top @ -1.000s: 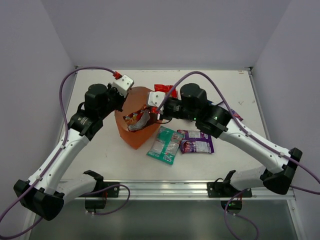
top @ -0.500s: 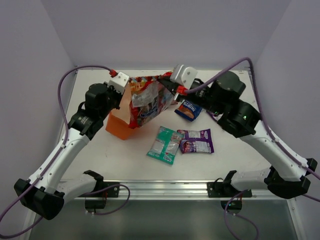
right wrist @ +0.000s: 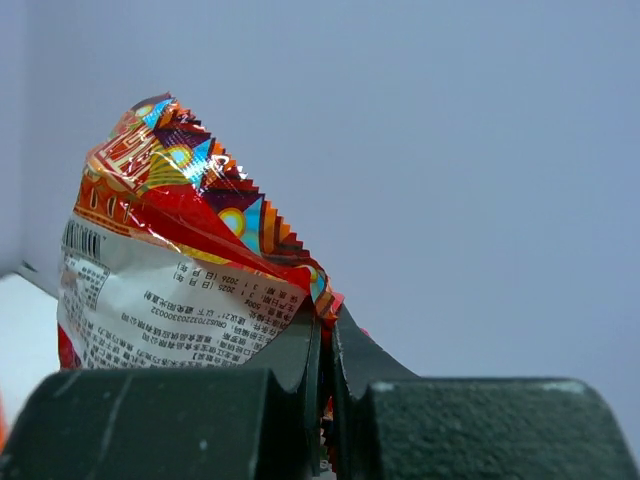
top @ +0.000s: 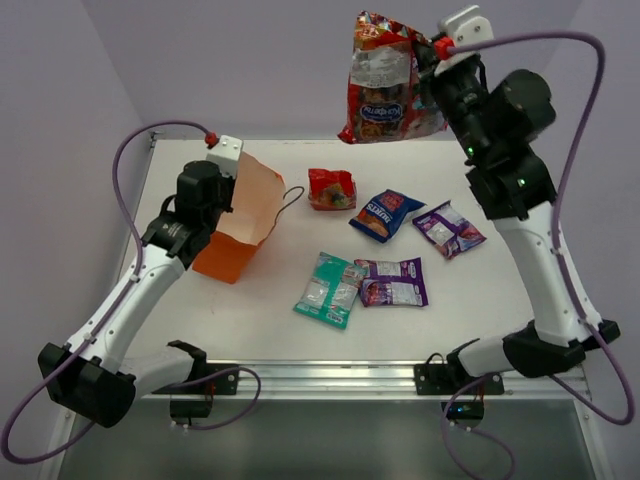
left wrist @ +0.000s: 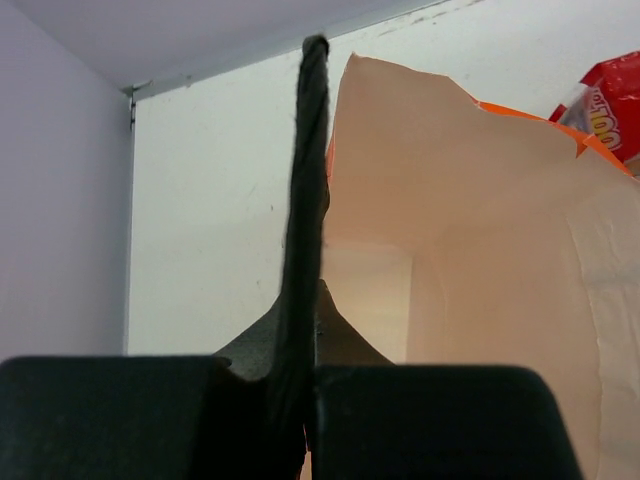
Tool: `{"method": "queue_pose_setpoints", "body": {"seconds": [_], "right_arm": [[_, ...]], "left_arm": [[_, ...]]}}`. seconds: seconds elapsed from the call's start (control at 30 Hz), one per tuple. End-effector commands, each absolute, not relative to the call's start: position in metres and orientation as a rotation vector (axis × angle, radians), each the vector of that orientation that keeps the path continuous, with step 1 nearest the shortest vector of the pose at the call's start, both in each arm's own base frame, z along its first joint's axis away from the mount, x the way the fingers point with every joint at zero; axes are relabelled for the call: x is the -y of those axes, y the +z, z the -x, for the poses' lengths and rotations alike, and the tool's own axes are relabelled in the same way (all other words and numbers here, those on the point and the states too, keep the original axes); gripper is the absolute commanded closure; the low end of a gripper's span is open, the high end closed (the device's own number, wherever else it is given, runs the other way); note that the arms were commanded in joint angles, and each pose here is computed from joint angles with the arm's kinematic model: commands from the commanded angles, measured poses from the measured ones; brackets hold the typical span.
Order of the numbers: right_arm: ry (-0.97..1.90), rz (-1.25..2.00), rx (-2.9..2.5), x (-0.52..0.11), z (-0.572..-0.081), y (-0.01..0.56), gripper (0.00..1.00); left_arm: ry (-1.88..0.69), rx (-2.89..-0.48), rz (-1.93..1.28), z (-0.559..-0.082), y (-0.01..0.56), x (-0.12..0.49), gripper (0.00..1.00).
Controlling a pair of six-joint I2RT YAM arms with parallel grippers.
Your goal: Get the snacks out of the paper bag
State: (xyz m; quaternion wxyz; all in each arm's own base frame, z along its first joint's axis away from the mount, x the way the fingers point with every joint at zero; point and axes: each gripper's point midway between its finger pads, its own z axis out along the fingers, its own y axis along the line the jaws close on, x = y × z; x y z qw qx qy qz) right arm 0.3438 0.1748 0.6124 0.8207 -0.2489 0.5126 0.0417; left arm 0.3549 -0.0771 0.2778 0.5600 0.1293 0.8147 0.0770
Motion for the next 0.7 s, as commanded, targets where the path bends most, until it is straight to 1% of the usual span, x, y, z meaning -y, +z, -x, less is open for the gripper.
{"method": "queue_pose_setpoints", "body": {"seconds": [0.0, 0.07, 0.17, 0.2, 0.27, 0.3, 0.4, 0.43, 0.5, 0.67], "right_arm": [[0.017, 0.337, -1.161, -0.149, -0.413, 0.594, 1.0], [-0.012, 0.288, -1.243, -0.146, -0.452, 0.559, 1.0], [-0.041, 0.245, -1.328, -0.132, -0.492, 0.523, 1.0], [-0.066, 0.231, -1.381, -0.127, -0.516, 0.496, 1.0], [-0.064, 0.201, -1.438, -0.123, -0.538, 0.468, 1.0], [-0.065, 0.201, -1.491, -0.119, -0.556, 0.44, 1.0], [-0.011, 0.165, -1.591, -0.112, -0.576, 0.394, 1.0], [0.047, 0.192, -1.634, -0.119, -0.581, 0.371, 1.0], [0.114, 0.177, -1.693, -0.121, -0.583, 0.344, 1.0], [0.276, 0.092, -1.797, -0.12, -0.579, 0.308, 1.0]], "left_arm": [[0.161, -1.916, -0.089, -0.359, 0.294, 0.056, 1.0], [0.135, -1.925, -0.037, -0.361, 0.293, 0.049, 1.0], [0.09, -1.932, 0.042, -0.363, 0.29, 0.043, 1.0], [0.082, -1.939, 0.085, -0.365, 0.286, 0.037, 1.0], [0.053, -1.942, 0.124, -0.368, 0.285, 0.031, 1.0], [0.027, -1.942, 0.147, -0.37, 0.284, 0.031, 1.0], [-0.033, -1.938, 0.17, -0.374, 0.284, 0.034, 1.0], [-0.044, -1.929, 0.17, -0.375, 0.286, 0.035, 1.0], [-0.053, -1.922, 0.171, -0.377, 0.287, 0.036, 1.0], [-0.09, -1.912, 0.177, -0.38, 0.292, 0.04, 1.0]]}}
